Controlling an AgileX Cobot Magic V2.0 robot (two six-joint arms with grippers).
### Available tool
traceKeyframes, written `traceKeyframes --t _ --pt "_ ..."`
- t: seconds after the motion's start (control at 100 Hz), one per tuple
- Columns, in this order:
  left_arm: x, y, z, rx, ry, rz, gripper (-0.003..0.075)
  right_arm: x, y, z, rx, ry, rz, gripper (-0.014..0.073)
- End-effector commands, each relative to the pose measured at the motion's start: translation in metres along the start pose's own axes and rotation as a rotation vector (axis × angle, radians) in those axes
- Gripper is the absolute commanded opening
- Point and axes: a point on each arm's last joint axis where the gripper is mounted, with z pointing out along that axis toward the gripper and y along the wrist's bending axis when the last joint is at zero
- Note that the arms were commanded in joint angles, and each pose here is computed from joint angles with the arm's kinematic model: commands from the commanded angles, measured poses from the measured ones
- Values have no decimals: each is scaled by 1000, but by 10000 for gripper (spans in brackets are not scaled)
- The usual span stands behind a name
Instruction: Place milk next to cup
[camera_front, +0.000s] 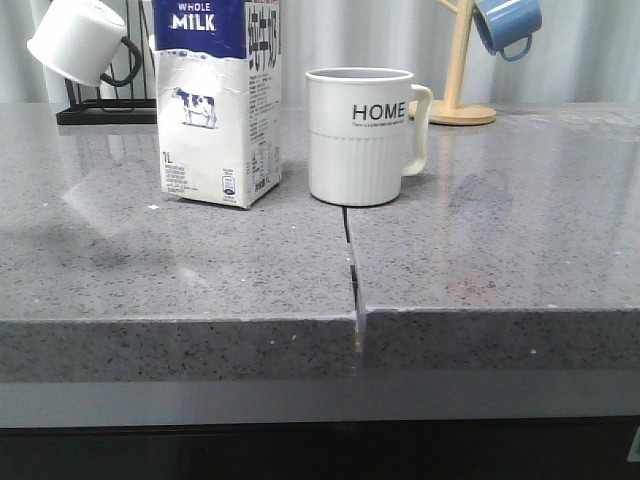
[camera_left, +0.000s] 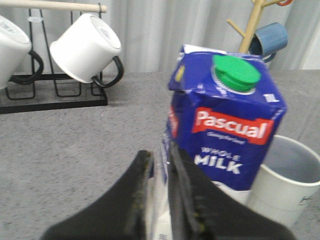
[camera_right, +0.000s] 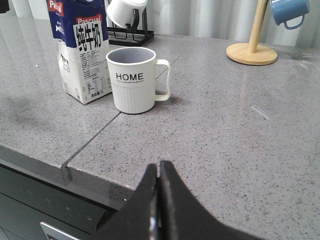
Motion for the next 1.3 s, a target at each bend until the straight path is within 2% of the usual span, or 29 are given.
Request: traceKeyframes --t 0.0,0.11,0.25,0.4,0.53,0.72,0.92,1.29 --pt "-19 13 -7 -23 -64 18 -20 -13 1 -2 -5 -84 -8 -59" --pt "-24 32 -14 -73 -50 -20 -20 -13 1 -2 -5 -84 -8 -59" --pt "-27 50 -26 -138 -10 9 -20 -13 1 -2 -5 -84 -8 -59" --pt "-33 59 -44 -192 -14 66 -21 -13 1 -2 -5 -84 -8 -59" --pt "-35 66 -63 -243 -60 38 -21 -13 1 -2 -5 -84 -8 -59" --pt "-27 69 -89 -294 -84 46 -21 -13 1 -2 -5 -84 -8 -59" --pt "-14 71 -114 -362 -15 118 -21 -13 1 -2 -5 -84 -8 -59" --pt "2 67 -148 -412 -89 148 -20 -13 1 -2 -5 -84 -8 -59"
